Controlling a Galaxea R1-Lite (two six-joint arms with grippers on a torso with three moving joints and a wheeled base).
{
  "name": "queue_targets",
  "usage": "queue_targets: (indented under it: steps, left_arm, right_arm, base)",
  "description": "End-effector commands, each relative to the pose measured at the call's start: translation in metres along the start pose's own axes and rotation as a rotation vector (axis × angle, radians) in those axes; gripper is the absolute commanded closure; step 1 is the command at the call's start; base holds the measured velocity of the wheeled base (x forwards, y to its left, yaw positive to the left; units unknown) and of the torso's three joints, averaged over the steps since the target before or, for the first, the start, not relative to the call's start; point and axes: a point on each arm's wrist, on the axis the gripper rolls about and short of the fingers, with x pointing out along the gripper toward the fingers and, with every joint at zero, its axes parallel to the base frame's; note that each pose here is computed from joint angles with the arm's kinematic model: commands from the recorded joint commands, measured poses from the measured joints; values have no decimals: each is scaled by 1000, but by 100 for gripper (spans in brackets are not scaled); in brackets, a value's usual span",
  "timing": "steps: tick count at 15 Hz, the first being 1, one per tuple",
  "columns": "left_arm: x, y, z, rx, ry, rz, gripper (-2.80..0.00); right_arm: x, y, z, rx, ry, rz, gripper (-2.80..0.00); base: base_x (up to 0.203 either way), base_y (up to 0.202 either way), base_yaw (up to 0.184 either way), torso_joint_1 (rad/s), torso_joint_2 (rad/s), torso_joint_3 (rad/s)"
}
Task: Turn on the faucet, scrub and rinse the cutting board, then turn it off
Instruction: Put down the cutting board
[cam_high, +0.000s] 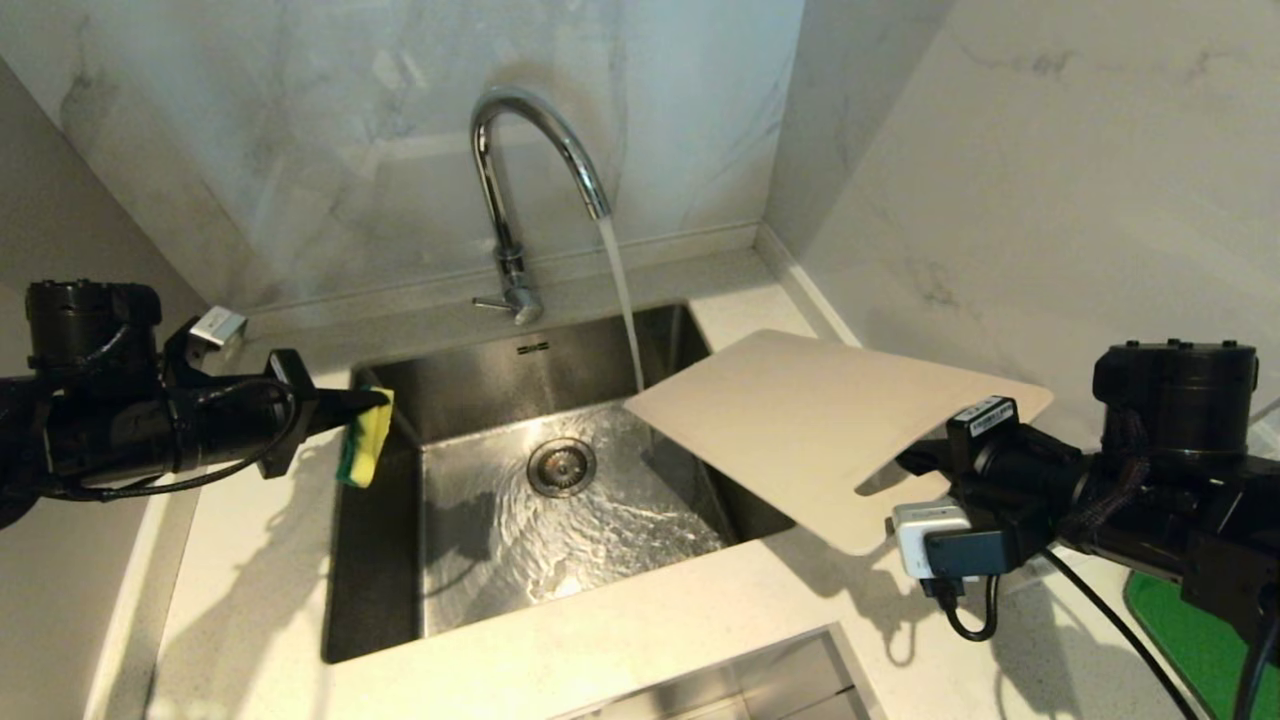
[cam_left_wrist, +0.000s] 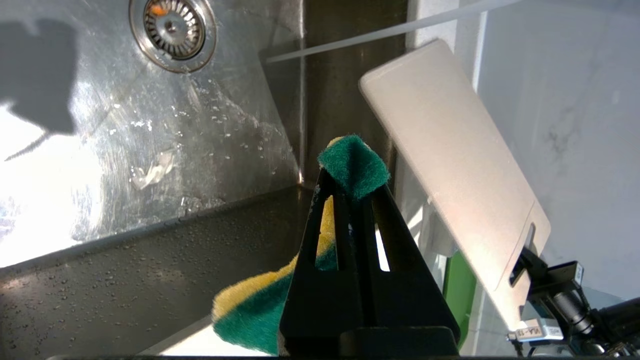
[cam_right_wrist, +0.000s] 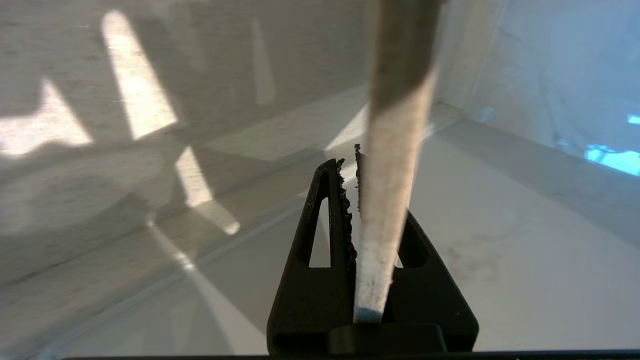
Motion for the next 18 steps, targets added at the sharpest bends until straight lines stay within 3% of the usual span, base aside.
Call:
queue_targets:
  steps: [1, 10, 13, 18]
  left_arm:
    - [3, 2, -1, -9, 9, 2, 0]
    - [5, 2, -7, -8, 27, 2, 0]
    - [5, 3, -7, -9, 28, 3, 0]
    - [7, 3, -8, -10, 34, 5, 0]
  right_arm:
    - [-5, 8, -2, 2, 16, 21, 0]
    - [-26, 25, 7, 16, 20, 55, 0]
    - [-25, 33, 8, 29, 35, 102, 0]
    - [-25, 40, 9, 56, 74, 274, 0]
  base:
    - [0, 0, 0, 0, 0, 0]
    - [0, 0, 0, 0, 0, 0]
    - [0, 0, 0, 0, 0, 0]
    - [0, 0, 0, 0, 0, 0]
